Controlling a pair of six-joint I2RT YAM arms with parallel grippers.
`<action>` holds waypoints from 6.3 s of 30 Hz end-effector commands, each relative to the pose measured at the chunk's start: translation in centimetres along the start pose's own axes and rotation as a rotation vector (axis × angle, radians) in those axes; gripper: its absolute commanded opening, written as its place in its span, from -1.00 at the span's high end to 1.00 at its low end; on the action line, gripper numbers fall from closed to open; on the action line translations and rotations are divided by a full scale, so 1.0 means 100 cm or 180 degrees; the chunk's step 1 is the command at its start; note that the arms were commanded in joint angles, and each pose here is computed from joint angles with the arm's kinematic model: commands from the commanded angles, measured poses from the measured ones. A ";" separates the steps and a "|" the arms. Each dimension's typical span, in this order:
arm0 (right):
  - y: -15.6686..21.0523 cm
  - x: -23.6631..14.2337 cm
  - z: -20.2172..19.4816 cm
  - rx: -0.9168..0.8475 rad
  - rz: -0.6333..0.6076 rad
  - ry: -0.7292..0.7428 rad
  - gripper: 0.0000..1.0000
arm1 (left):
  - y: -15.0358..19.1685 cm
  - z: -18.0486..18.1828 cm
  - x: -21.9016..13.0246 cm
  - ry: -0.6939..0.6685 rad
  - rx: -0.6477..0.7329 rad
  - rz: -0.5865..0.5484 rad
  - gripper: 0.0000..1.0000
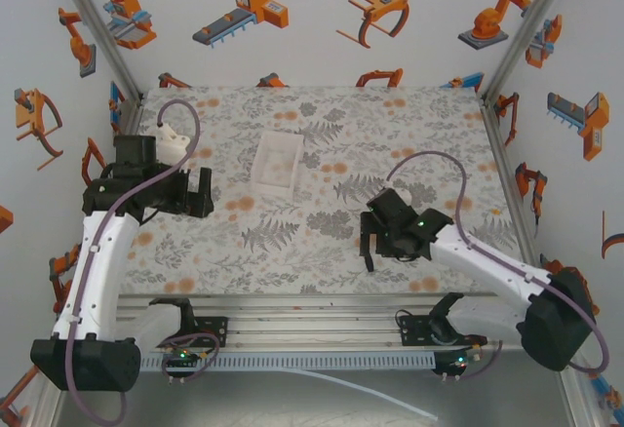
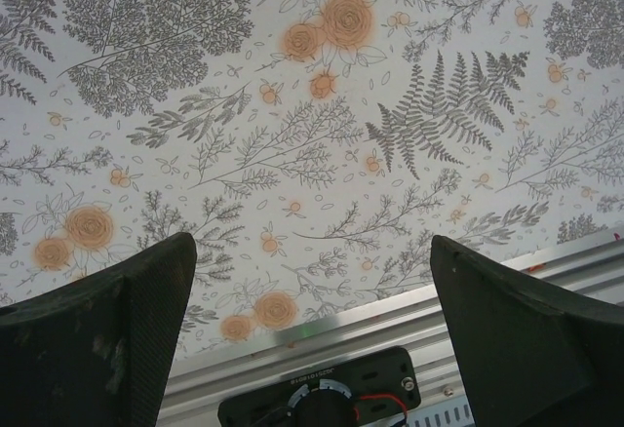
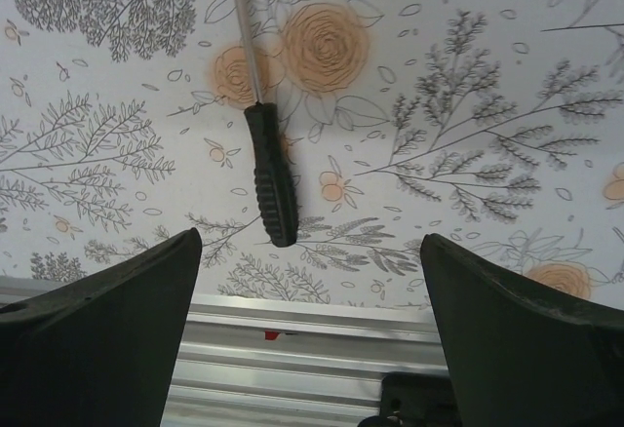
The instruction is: Put the screwdriver in the bin
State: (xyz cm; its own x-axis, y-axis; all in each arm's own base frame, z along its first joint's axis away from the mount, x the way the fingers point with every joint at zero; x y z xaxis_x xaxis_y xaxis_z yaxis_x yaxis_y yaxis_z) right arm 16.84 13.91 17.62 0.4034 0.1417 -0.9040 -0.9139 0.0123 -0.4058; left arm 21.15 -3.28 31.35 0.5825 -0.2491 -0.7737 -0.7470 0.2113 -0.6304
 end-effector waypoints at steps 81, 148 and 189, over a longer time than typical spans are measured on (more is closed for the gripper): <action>-0.115 -0.026 0.161 -0.0753 -0.0095 -0.0462 0.60 | 0.005 -0.017 -0.008 0.0283 0.0062 -0.0285 -0.95; -0.202 0.143 0.248 -0.0547 -0.0235 -0.0489 0.53 | 0.000 -0.023 -0.009 0.0552 -0.0139 -0.0343 -0.95; -0.229 -0.024 0.220 -0.0522 -0.1020 -0.0554 -0.03 | -0.005 -0.014 0.000 0.0246 -0.0166 -0.0252 -0.95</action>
State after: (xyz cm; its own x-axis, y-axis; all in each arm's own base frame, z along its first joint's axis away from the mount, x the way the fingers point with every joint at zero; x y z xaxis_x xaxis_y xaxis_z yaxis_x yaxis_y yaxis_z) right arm 37.33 37.16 27.31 0.5640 0.3243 -0.7594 -0.7779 -0.0999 -0.6204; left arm 20.68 -4.68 30.89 0.5889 -0.3504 -0.7283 -0.7325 0.1494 -0.6641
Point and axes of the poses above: each hand's point on the last joint's axis, 136 mm out from that joint toward the fingers, its own x axis out along the fingers, its own z axis along the line the jaws close on, y = z × x, the point moved 10 cm from there along -x, back along the fingers
